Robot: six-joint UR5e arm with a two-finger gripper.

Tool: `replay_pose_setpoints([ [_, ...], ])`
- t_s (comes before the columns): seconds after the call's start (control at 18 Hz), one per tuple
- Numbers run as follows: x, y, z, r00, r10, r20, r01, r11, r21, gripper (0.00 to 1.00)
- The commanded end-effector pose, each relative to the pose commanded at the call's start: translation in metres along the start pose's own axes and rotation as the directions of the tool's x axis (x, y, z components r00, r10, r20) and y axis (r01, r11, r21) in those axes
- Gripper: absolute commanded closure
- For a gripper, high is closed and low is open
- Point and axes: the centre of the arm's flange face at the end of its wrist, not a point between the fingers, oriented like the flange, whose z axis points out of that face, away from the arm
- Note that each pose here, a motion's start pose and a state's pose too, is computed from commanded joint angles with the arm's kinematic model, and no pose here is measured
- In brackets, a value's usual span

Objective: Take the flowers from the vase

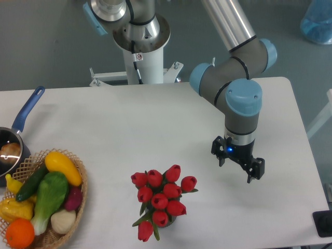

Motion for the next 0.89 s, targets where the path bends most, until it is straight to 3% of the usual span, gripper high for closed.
replay_pose_setpoints([
  [0.22,0.005,-0.003,0.018,1.000,-0.003,-0.026,0.003,1.000,0.001,0.00],
  [0.44,0.009,-0.018,0.009,0.998,-0.024,-0.060,0.033,0.987,0.156,0.00],
  [0.61,0.015,-0.025,-0.016,0.997,-0.052,-0.054,0.062,0.977,0.204,0.00],
  [0.89,0.026,-0.031,-0.038,0.990,-0.086,-0.109,0.119,0.928,0.353,0.00],
])
